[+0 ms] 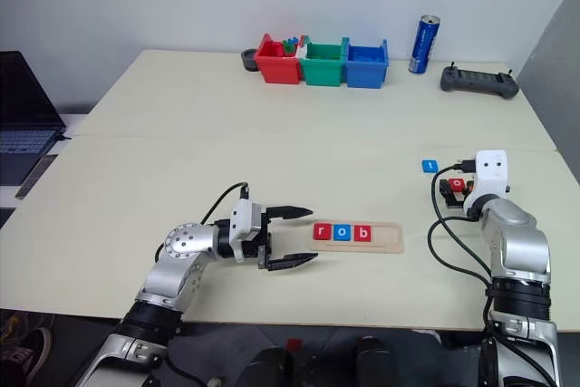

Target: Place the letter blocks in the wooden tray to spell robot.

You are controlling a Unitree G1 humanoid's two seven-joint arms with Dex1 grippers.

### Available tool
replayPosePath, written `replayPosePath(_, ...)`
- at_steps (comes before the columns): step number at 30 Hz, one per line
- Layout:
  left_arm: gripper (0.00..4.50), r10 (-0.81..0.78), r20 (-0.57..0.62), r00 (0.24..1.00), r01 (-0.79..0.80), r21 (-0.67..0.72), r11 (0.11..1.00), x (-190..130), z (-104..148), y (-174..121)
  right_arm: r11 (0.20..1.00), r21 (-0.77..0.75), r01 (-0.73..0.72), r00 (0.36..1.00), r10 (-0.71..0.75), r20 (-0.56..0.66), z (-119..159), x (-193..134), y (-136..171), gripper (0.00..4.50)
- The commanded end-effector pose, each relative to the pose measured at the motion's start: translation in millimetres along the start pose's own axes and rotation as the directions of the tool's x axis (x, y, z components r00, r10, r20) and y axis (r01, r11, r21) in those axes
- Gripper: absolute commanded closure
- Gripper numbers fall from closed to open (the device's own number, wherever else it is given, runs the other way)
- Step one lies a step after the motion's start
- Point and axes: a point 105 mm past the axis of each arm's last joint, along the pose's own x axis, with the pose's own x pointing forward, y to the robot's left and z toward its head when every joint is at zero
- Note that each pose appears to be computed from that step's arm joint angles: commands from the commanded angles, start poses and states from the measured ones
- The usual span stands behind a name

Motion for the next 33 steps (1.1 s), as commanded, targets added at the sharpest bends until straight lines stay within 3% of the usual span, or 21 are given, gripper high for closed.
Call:
replayPosePath(1,0.00,0.002,0.016,1.000,-0.002,0.031,1.000,-1,8,-1,1.000,0.011,0.000,1.000,-0.001,0.027,10,4,-2,0.02)
replayPosePath(12,0.00,0.013,0.008,1.000,-0.013,0.039,0.999,-3,11,4,0.990,0.138,-0.034,0.999,0.036,-0.013,-2,19,4,0.02)
replayPosePath(16,0.00,0.011,0.003,1.000,-0.012,0.040,0.999,-4,11,4,0.988,0.149,-0.030,0.999,0.032,-0.014,-4,21,5,0.90)
replayPosePath(22,0.00,0.009,0.000,1.000,-0.009,0.041,0.999,-5,12,4,0.990,0.139,-0.025,0.999,0.028,-0.019,-8,19,6,3.05)
replayPosePath(27,0.00,0.004,0.001,1.000,-0.004,0.040,0.999,-3,12,4,0.987,0.161,-0.011,1.000,0.016,-0.027,-8,4,6,3.05)
replayPosePath(33,0.00,-0.003,0.006,1.000,0.003,0.038,0.999,-1,12,2,0.997,0.078,-0.009,0.999,0.013,-0.047,-9,-50,19,3.05)
